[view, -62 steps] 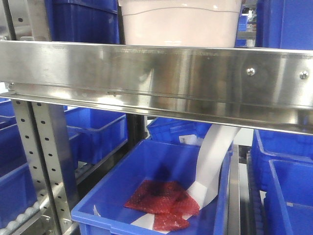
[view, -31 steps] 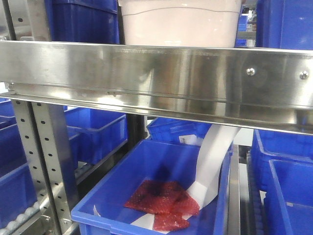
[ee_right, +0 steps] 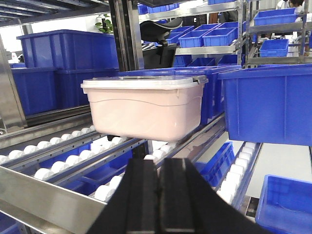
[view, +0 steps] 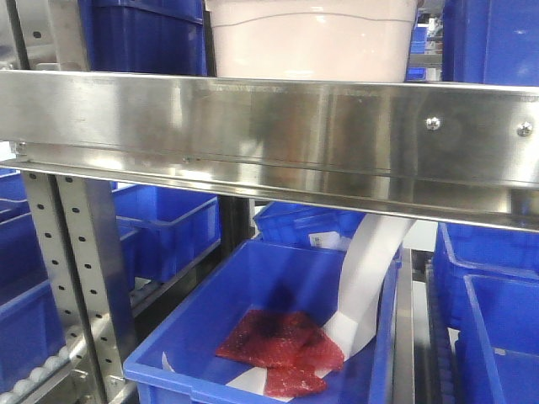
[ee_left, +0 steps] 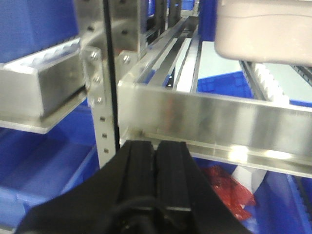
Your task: Grab white bin and place on right shelf
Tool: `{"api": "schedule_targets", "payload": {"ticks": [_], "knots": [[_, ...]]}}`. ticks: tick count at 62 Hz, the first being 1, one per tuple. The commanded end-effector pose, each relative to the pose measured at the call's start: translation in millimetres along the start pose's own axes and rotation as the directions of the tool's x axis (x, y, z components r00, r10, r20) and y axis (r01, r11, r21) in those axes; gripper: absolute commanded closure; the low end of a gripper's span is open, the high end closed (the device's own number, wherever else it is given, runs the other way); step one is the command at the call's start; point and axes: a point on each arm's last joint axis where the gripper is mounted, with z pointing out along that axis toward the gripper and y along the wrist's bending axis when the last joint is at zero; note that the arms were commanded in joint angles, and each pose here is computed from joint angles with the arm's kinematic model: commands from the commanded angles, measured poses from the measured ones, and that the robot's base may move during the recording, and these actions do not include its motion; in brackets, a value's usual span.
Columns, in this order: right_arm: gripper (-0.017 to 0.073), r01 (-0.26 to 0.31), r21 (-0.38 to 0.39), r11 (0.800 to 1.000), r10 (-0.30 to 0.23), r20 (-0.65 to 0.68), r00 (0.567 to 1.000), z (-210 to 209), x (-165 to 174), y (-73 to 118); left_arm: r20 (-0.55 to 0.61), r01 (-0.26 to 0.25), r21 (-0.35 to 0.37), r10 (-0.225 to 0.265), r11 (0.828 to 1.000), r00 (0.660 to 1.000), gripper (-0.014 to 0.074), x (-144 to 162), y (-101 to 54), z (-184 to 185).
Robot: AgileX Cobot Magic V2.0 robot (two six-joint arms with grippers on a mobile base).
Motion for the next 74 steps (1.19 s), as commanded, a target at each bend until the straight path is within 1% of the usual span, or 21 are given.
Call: {"api": "schedule_targets", "payload": {"ticks": [1,9,12,16,18,19,20,21,26,28,29,32,33,38,45,74], "knots": [[0.0491,-0.029,0.021,0.999,0.028,0.064,0.998,0.0,-12.2,-0.6,0.107,0.035,-0.016,-0.033,0.999,0.994,0.0711,4.2,1.7,-13.4],[0.0491,-0.029,0.021,0.999,0.028,0.064,0.998,0.0,-12.2,-0.6,0.140,0.038,-0.063,-0.029,0.997,0.990,0.0711,38.2,4.5,-26.8],[0.0491,-0.029,0.021,0.999,0.028,0.064,0.998,0.0,-12.2,-0.6,0.160,0.050,-0.083,-0.036,0.995,0.986,0.0711,49.0,5.5,-30.7],[0.0491,-0.029,0.021,0.999,0.028,0.064,0.998,0.0,-12.2,-0.6,0.172,0.059,-0.118,-0.038,0.991,0.984,0.0711,66.5,7.1,-32.7],[0.0491,-0.029,0.021,0.999,0.028,0.064,0.998,0.0,-12.2,-0.6,0.177,0.059,-0.131,-0.035,0.990,0.984,0.0711,73.4,7.5,-33.0],[0.0491,-0.029,0.021,0.999,0.028,0.064,0.998,0.0,-12.2,-0.6,0.178,0.051,-0.140,-0.026,0.989,0.984,0.0711,77.2,7.8,-33.1],[0.0491,-0.029,0.021,0.999,0.028,0.064,0.998,0.0,-12.2,-0.6,0.181,0.055,-0.143,-0.029,0.988,0.983,0.0711,79.7,7.9,-33.1],[0.0491,-0.029,0.021,0.999,0.028,0.064,0.998,0.0,-12.2,-0.6,0.183,0.048,-0.152,-0.019,0.987,0.983,0.0711,83.5,8.2,-33.0],[0.0491,-0.029,0.020,0.999,0.028,0.064,0.998,0.0,-12.1,-0.5,0.190,0.052,-0.181,-0.017,0.982,0.982,0.0711,98.7,10.8,-27.4],[0.0491,-0.029,0.021,0.999,0.028,0.064,0.998,0.0,-12.1,-0.6,0.204,0.053,-0.185,-0.015,0.981,0.979,0.0711,100.4,11.2,-26.9],[0.0491,-0.029,0.021,0.999,0.028,0.064,0.998,0.0,-12.1,-0.6,0.185,0.051,-0.182,-0.016,0.982,0.983,0.0711,101.4,10.9,-26.9],[0.0491,-0.029,0.021,0.999,0.028,0.064,0.998,0.0,-12.1,-0.6,0.171,0.022,-0.185,0.010,0.983,0.985,0.0711,101.7,10.7,-26.9],[0.0491,-0.029,0.021,0.999,0.028,0.064,0.998,0.0,-12.1,-0.6,0.168,0.019,-0.185,0.012,0.983,0.986,0.0711,102.0,10.7,-26.8],[0.0491,-0.029,0.019,0.999,0.028,0.063,0.998,0.0,-12.0,-0.4,0.172,0.019,-0.185,0.013,0.982,0.985,0.0711,101.6,10.7,-26.9],[0.0491,-0.029,0.019,0.999,0.028,0.063,0.998,0.0,-12.0,-0.4,0.178,0.049,-0.179,-0.017,0.983,0.984,0.0711,101.6,10.6,-26.9],[0.0491,-0.029,0.019,0.999,0.028,0.063,0.998,0.0,-12.0,-0.4,0.175,0.049,-0.178,-0.017,0.983,0.984,0.0711,101.8,10.6,-26.8]]}}
